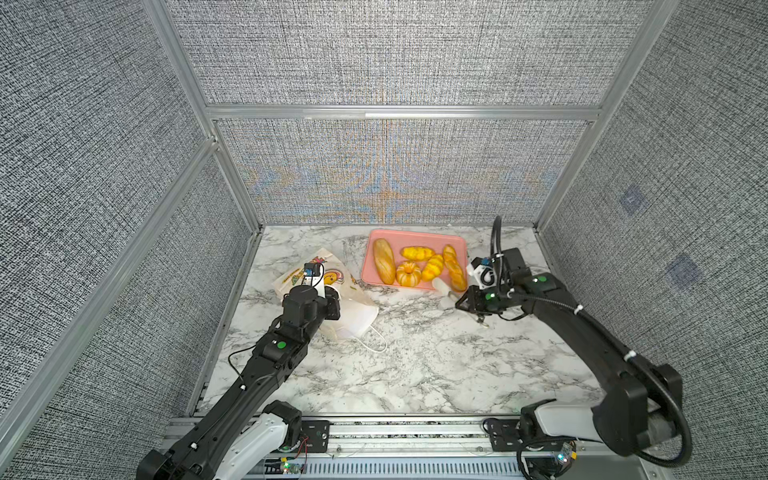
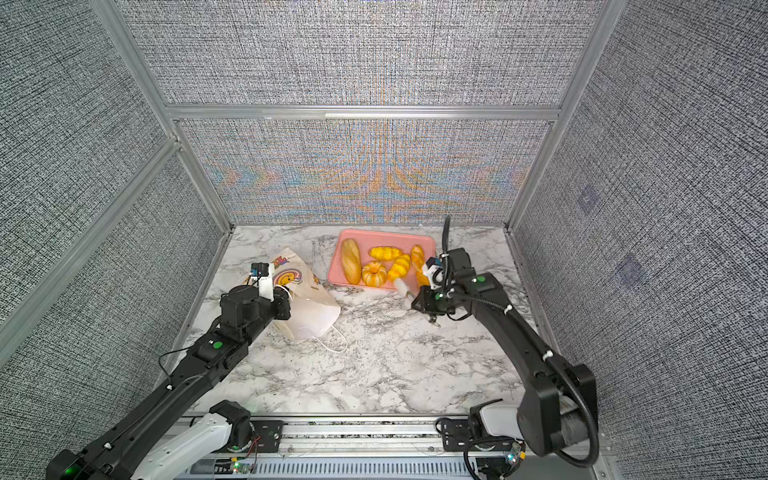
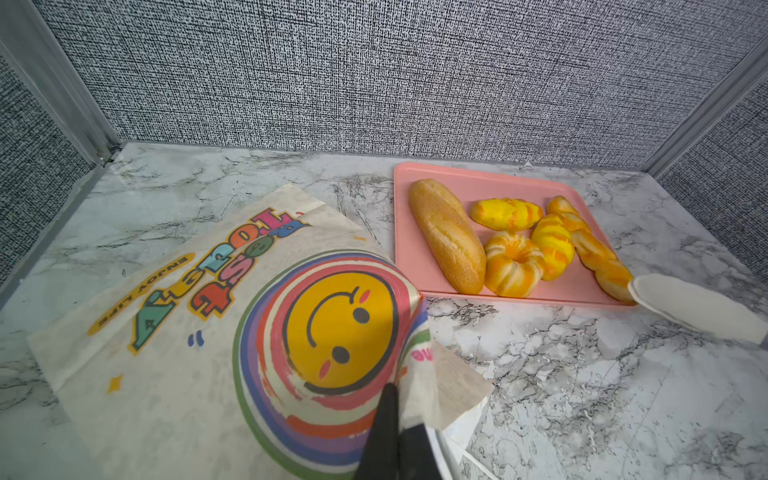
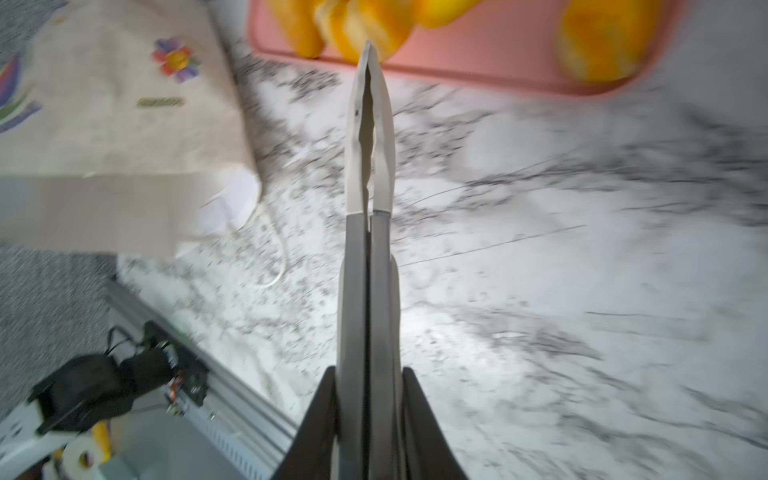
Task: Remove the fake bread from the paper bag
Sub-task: 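Move the open tongs with the right gripper back to the bag opening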
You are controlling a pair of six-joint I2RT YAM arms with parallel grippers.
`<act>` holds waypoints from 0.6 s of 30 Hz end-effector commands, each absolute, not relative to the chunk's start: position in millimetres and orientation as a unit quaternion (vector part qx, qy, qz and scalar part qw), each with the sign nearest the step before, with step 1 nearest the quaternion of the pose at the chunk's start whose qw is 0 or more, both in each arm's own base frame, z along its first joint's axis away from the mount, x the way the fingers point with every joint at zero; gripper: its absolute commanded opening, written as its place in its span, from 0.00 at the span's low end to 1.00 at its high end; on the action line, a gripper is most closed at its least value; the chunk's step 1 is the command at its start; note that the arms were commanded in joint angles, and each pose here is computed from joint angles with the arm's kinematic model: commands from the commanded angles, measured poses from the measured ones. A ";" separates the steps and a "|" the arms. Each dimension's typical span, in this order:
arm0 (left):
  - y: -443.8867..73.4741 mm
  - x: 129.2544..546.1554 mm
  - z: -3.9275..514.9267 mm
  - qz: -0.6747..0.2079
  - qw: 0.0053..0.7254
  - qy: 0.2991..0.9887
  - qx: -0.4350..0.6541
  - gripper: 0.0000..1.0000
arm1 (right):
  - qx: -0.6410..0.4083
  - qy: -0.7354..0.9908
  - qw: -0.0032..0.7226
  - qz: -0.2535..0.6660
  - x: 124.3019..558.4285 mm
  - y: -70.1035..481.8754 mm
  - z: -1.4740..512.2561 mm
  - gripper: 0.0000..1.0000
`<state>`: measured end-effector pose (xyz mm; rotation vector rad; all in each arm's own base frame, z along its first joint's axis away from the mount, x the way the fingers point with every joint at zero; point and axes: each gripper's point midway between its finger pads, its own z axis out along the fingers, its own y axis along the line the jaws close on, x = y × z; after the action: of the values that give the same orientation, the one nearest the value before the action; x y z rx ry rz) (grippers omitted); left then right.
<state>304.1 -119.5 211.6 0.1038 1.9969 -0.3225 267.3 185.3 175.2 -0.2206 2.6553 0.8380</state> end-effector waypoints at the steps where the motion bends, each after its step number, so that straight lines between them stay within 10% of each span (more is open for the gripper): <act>1: -117.4 294.6 198.9 -0.130 0.515 0.845 0.057 0.00 | -0.112 0.887 0.168 0.415 235.1 249.0 200.6 0.07; 8: -115.9 282.3 200.6 -0.153 0.533 0.831 0.051 0.00 | -0.164 0.835 0.123 0.511 166.6 327.6 198.2 0.09; 18: -120.2 286.9 208.6 -0.175 0.536 0.825 0.033 0.00 | -0.099 0.800 0.104 0.583 196.5 399.1 180.0 0.16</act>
<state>285.4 -116.6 204.1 0.0956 1.9719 -0.3792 177.4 372.5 144.0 -0.4103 2.5484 1.5095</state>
